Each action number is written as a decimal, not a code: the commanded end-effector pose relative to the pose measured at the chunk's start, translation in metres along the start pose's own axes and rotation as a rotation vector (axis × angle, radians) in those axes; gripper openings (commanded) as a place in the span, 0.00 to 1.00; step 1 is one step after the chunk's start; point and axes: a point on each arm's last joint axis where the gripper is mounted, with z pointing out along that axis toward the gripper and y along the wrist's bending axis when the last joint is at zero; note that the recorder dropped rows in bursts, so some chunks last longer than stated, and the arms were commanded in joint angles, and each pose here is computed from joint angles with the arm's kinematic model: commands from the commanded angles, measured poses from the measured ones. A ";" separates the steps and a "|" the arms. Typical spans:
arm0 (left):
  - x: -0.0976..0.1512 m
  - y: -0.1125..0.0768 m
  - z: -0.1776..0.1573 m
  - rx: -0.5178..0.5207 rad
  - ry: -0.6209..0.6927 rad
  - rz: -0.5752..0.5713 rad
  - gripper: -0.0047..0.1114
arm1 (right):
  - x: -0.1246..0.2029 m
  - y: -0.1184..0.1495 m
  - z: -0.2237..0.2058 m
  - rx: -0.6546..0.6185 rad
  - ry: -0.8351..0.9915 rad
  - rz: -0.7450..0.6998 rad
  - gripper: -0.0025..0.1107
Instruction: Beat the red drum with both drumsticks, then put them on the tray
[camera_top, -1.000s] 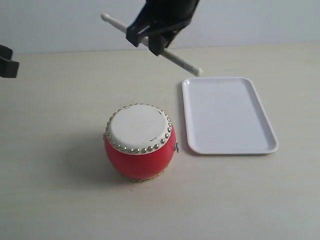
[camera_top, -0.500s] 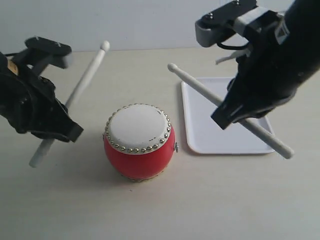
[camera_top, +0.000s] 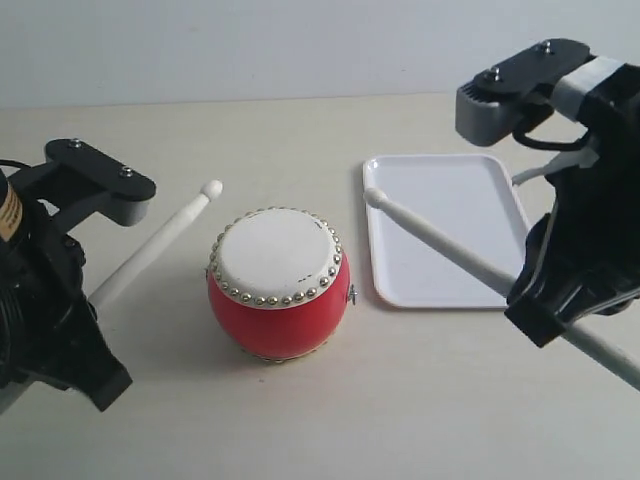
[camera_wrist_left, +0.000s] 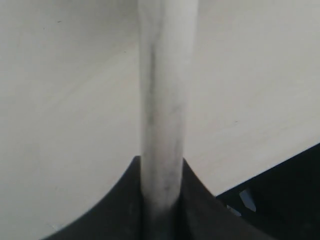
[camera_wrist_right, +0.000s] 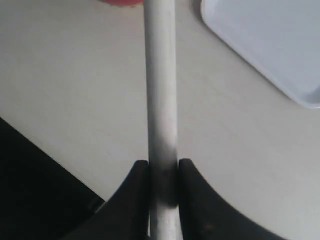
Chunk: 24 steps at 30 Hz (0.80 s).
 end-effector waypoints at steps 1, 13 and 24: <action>0.002 -0.011 -0.004 -0.013 -0.006 0.033 0.04 | -0.001 0.000 0.014 -0.017 0.025 -0.035 0.02; -0.011 -0.012 0.031 -0.074 0.092 0.053 0.04 | -0.033 -0.005 0.054 -0.048 0.051 -0.053 0.02; -0.021 -0.004 0.015 -0.162 0.047 0.054 0.04 | -0.065 -0.003 0.029 -0.055 -0.034 -0.065 0.02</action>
